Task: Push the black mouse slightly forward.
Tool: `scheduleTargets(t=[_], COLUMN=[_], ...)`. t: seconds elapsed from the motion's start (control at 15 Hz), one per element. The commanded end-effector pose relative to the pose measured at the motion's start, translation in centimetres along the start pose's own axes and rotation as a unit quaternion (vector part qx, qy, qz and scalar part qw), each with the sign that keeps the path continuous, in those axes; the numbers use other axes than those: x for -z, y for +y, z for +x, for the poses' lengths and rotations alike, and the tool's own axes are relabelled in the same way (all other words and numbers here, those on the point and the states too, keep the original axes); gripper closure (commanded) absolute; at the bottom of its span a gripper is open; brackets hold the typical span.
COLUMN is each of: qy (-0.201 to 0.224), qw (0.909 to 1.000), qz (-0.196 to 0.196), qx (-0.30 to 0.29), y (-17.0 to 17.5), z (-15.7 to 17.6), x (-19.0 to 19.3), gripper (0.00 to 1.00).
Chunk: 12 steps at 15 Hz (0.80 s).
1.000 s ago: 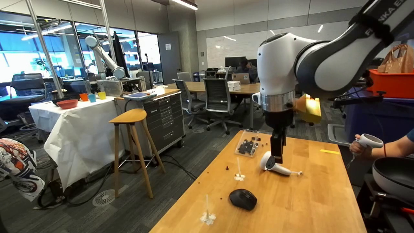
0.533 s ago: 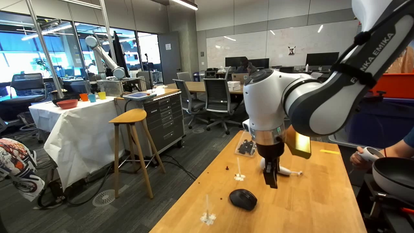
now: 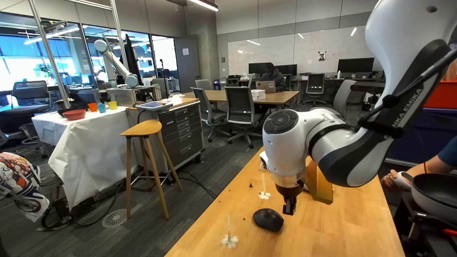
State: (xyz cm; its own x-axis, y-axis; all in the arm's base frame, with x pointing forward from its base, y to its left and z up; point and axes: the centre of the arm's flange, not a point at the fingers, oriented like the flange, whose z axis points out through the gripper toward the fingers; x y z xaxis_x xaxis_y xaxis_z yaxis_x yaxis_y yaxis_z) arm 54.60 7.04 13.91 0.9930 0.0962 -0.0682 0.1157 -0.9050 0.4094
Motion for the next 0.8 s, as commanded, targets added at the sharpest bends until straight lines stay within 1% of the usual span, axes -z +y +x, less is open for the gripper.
scheduleTargets(t=[0.0, 0.13, 0.27, 0.4, 0.67, 0.73], qy=[0.026, 0.028, 0.027, 0.026, 0.033, 0.034], qw=[0.9992, 0.9990, 0.9990, 0.9991, 0.9990, 0.9989], qz=[-0.028, -0.032, -0.031, -0.030, -0.028, -0.028], qx=[-0.012, -0.014, -0.018, -0.017, -0.013, -0.013], y=[-0.8, -1.2, -1.6, -2.1, -3.0, -3.2], z=[2.1, 2.6, 3.0, 3.3, 3.9, 4.0], x=[-1.9, -3.0, -3.9, -4.6, -5.1, -5.1], gripper=[0.91, 0.87, 0.86, 0.86, 0.90, 0.89])
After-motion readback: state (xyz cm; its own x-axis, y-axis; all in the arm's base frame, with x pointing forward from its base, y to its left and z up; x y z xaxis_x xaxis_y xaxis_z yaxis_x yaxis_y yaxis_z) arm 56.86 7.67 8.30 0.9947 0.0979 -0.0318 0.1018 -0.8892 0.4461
